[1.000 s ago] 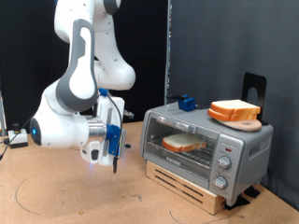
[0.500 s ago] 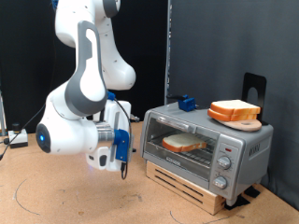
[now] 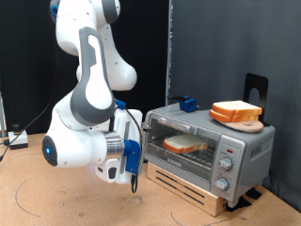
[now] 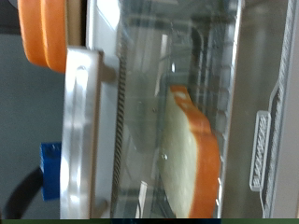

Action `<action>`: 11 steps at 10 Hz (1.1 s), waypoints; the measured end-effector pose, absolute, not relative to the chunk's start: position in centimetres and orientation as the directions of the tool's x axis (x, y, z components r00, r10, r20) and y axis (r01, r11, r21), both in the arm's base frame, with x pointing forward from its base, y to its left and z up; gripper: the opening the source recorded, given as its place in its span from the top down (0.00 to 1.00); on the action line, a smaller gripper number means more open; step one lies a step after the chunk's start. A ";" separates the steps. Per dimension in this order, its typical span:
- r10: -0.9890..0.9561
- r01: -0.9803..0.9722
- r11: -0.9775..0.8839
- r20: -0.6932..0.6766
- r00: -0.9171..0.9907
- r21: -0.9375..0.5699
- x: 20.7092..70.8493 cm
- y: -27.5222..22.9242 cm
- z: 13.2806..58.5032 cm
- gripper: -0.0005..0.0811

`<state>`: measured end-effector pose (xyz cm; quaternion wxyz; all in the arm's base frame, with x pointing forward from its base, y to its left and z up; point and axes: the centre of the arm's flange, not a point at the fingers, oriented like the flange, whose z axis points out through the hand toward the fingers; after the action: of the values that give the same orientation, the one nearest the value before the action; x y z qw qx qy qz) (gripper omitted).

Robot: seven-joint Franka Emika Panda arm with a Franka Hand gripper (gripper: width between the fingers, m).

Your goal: Make a piece of toast with the oven

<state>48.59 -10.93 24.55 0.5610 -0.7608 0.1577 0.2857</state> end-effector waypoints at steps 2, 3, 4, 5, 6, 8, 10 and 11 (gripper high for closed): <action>0.109 -0.590 -0.311 -0.645 0.756 -0.745 50.8 -10.1 24.7 0.00; 0.120 -0.607 -0.314 -0.665 0.737 -0.730 52.0 -9.8 24.4 0.00; 0.111 -0.626 -0.321 -0.685 0.720 -0.711 53.3 -9.5 24.0 0.00; 0.080 -0.642 -0.326 -0.697 0.713 -0.694 54.5 -9.2 23.5 0.00; 0.045 -0.659 -0.325 -0.707 0.706 -0.679 55.7 -8.9 22.9 0.00; -0.022 -0.680 -0.303 -0.709 0.705 -0.667 57.6 -8.4 21.9 0.00; 0.011 -0.672 -0.303 -0.707 0.707 -0.676 57.7 -8.0 22.1 0.00; 0.059 -0.653 -0.304 -0.698 0.714 -0.693 58.6 -7.1 22.6 0.00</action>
<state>58.58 -7.11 22.59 0.5546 -0.7411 0.2004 0.3210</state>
